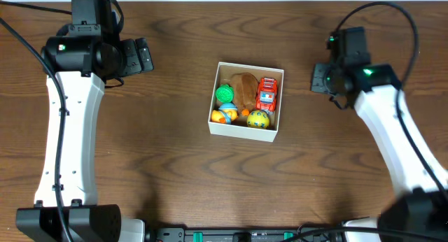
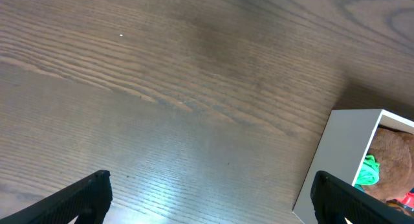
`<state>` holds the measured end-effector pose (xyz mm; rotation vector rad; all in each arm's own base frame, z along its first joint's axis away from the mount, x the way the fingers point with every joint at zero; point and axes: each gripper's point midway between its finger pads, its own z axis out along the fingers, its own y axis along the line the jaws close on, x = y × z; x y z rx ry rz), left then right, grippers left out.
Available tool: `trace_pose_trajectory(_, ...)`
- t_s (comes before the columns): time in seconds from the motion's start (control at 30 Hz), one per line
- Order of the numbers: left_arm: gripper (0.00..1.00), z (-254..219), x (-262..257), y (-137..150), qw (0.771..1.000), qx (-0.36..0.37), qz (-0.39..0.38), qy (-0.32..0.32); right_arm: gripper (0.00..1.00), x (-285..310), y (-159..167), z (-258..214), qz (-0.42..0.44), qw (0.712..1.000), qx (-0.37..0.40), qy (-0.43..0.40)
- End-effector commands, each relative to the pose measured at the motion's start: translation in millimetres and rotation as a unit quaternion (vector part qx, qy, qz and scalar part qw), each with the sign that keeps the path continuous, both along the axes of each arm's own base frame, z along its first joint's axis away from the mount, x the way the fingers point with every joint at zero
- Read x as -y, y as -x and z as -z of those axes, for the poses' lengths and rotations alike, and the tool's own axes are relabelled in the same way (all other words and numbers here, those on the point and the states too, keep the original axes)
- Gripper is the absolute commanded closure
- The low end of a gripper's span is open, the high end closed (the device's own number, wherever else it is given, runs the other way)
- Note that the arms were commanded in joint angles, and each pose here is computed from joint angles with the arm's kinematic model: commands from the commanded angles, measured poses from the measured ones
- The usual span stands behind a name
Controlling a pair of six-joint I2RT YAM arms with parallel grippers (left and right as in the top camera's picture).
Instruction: Pack container
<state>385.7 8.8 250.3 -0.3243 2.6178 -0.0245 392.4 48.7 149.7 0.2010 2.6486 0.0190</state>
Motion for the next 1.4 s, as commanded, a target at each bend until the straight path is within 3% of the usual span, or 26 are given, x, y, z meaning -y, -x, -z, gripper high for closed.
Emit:
trace_pose_trajectory(0.0, 0.02, 3.1, -2.6, 0.2, 1.0, -0.006, -0.009, 0.0, 0.99, -13.1, -8.4, 37.5, -0.003, 0.999, -0.041, -0.023)
trace_pose_trajectory(0.23, 0.02, 3.4, -2.6, 0.1, 1.0, -0.006, -0.009, 0.0, 0.99, -48.4, -31.9, 81.5, -0.047, 0.992, -0.055, -0.099)
trace_pose_trajectory(0.6, 0.02, 3.4, -2.6, 0.1, 1.0, -0.006, -0.009, 0.0, 0.97, -108.7, -55.0, 63.5, -0.172, 0.961, 0.01, -0.217)
trace_pose_trajectory(1.03, 0.02, 3.4, -2.6, 0.1, 1.0, -0.006, -0.009, 0.0, 0.9, -123.5, -52.9, 59.6, -0.205, 0.953, 0.019, -0.22)
trace_pose_trajectory(1.1, 0.02, 3.4, -2.6, 0.0, 1.0, -0.006, -0.009, 0.0, 0.75, -112.8, -57.7, 63.6, -0.188, 0.963, 0.023, -0.193)
trace_pose_trajectory(1.13, 0.02, 3.3, -2.6, -0.1, 1.0, -0.006, -0.009, -0.001, 0.59, -105.9, -61.0, 64.4, -0.177, 0.968, 0.026, -0.179)
trace_pose_trajectory(1.17, 0.02, 3.3, -2.6, -0.1, 1.0, -0.006, -0.009, -0.001, 0.51, -95.2, -65.8, 65.4, -0.157, 0.974, 0.031, -0.159)
trace_pose_trajectory(1.3, 0.02, 3.4, -2.7, 0.0, 1.0, -0.006, -0.009, -0.001, 0.3, -51.7, -77.0, 54.3, -0.095, 0.991, 0.049, -0.082)
trace_pose_trajectory(1.37, 0.02, 3.4, -2.6, 0.0, 1.0, -0.006, -0.009, -0.001, 0.09, -29.4, -78.9, 43.2, -0.066, 0.995, 0.057, -0.044)
